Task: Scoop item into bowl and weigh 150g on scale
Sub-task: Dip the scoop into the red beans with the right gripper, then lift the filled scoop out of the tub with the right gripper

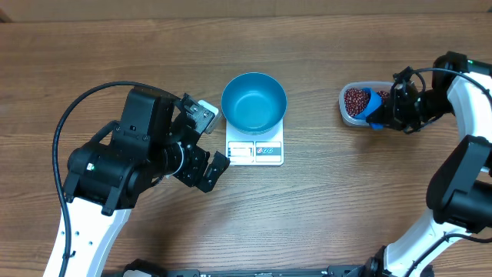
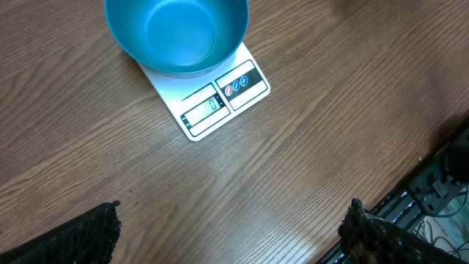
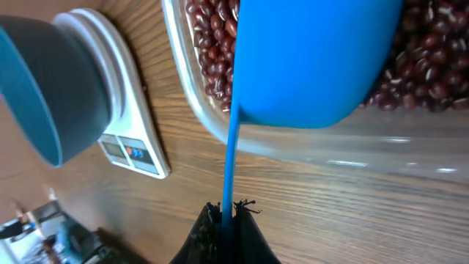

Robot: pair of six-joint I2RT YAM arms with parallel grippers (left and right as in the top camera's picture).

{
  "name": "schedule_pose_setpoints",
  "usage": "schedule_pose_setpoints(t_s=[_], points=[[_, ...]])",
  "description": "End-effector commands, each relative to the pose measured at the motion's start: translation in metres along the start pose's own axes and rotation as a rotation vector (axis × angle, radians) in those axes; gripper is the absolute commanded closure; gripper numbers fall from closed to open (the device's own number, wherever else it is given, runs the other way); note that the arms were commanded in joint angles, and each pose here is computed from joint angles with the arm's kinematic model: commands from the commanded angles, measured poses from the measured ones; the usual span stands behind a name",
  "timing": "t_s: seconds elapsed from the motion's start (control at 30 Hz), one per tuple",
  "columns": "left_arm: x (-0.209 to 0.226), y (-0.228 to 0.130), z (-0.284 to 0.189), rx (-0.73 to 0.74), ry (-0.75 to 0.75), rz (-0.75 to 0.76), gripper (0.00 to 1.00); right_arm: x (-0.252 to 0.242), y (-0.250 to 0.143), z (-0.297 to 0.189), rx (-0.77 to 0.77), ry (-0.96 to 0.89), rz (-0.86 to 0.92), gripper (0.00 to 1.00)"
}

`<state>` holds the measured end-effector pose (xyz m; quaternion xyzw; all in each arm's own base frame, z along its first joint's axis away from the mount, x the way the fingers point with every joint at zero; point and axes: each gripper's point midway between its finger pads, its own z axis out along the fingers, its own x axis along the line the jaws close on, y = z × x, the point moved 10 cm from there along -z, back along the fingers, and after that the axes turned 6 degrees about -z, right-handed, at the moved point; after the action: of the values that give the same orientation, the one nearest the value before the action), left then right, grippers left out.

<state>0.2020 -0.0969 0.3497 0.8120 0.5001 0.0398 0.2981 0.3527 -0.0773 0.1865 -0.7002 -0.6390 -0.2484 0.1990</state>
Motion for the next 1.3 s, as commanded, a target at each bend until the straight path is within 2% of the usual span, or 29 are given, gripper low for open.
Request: schedule_pose_setpoints(t_s=[0.0, 0.43, 0.6, 1.27], points=[[-0.001, 0.001, 0.001, 0.006, 0.004, 0.026, 0.0, 0.006, -0.003, -0.009, -0.042, 0.08, -0.028, 0.96], [-0.001, 0.001, 0.001, 0.006, 0.004, 0.026, 0.0, -0.017, -0.01, -0.011, -0.09, 0.123, 0.009, 0.96], [-0.001, 0.001, 0.001, 0.006, 0.004, 0.026, 0.0, -0.028, -0.015, -0.019, -0.146, 0.2, 0.045, 0.96], [-0.001, 0.001, 0.001, 0.006, 0.004, 0.026, 0.0, -0.036, -0.026, -0.037, -0.249, 0.372, -0.001, 0.96]])
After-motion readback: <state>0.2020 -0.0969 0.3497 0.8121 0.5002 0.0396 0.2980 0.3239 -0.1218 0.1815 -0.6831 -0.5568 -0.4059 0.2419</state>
